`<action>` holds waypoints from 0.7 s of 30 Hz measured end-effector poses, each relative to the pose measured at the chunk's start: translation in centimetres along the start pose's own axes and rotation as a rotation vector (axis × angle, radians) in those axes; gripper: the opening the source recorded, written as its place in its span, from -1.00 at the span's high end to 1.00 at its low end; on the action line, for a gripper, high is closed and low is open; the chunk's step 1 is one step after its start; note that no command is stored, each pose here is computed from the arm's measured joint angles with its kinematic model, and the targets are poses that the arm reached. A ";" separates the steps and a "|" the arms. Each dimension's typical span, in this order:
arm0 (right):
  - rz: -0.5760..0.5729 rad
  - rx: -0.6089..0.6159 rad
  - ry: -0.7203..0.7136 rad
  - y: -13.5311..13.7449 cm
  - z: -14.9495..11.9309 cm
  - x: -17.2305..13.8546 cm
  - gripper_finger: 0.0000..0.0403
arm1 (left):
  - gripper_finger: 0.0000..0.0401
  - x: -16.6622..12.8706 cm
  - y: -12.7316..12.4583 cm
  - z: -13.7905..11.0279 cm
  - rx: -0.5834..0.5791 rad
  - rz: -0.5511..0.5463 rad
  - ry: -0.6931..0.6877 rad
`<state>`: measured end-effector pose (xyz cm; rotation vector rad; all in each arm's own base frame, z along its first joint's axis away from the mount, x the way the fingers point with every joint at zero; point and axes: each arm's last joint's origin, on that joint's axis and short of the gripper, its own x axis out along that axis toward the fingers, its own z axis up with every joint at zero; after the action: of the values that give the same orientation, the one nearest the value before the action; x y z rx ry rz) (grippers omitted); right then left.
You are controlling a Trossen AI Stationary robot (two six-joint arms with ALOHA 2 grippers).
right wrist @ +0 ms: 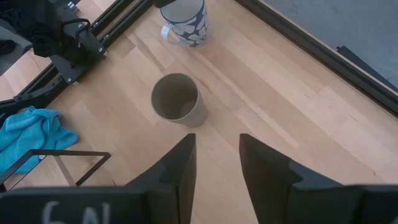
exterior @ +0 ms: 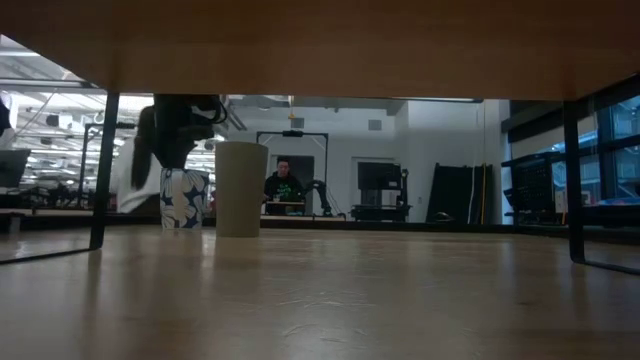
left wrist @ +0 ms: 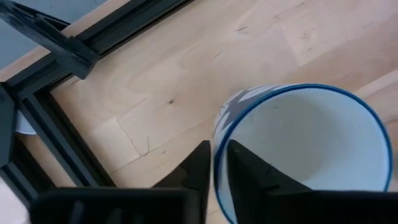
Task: Stack small to large cups/mugs on shelf
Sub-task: Put the white mug on the shelf
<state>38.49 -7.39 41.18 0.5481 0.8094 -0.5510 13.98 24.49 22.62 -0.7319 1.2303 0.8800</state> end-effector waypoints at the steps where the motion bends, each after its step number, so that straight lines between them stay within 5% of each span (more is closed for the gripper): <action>1: 0.000 0.000 0.000 0.0 0.0 0.0 0.39 | 0.86 0.0 0.0 0.0 0.000 -0.008 0.001; 21: 0.005 0.041 -0.109 -0.4 0.6 -2.6 0.39 | 0.96 -0.2 0.0 -0.4 0.016 -0.018 0.032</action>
<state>37.04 -7.43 43.42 0.5532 0.6938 -0.5891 13.79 24.06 22.76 -0.7462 1.2561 0.8456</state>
